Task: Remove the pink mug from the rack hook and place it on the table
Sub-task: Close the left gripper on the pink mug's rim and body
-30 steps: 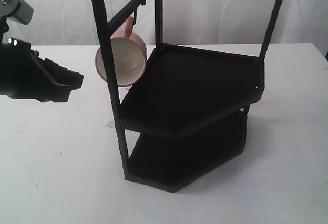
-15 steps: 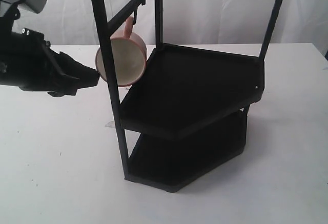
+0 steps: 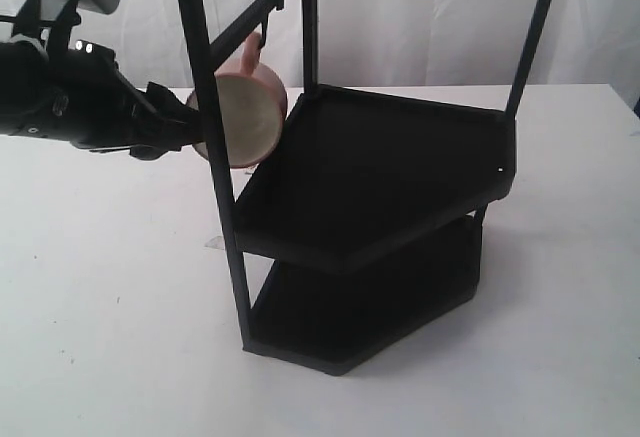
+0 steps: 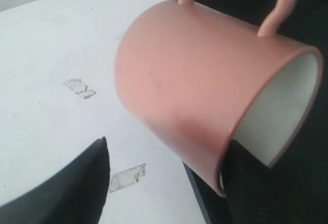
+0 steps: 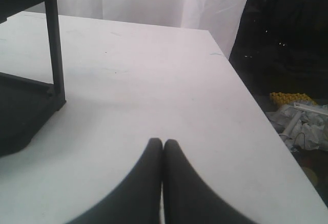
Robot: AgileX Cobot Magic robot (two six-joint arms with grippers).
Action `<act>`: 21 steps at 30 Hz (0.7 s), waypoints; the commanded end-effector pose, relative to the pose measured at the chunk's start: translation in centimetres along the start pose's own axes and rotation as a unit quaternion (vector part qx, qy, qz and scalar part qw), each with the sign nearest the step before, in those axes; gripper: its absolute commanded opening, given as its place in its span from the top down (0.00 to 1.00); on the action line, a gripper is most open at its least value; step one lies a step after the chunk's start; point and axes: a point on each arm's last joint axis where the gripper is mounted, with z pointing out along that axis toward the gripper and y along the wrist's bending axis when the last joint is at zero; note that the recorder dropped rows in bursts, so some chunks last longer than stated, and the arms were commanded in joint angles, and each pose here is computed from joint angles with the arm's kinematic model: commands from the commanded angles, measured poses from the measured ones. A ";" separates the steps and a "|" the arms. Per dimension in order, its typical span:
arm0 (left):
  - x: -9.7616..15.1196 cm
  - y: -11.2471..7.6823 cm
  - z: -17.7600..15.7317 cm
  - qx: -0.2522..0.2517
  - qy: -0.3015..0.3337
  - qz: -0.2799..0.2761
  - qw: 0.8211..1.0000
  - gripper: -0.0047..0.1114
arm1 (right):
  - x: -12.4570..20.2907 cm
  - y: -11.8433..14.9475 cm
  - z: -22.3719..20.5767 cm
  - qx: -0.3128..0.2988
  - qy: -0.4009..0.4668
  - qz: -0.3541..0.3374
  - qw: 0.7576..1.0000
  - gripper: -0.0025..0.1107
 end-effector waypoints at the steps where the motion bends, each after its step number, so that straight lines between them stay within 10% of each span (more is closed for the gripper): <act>1: -0.4 0.1 -0.1 -0.009 -0.016 -0.006 1.000 0.39 | 0.1 0.0 0.0 -0.001 -0.004 -0.004 1.000 0.98; 21: 0.1 1.2 1.8 -0.041 -0.010 0.011 0.999 0.44 | 0.1 0.0 0.0 -0.001 -0.004 -0.004 1.000 0.98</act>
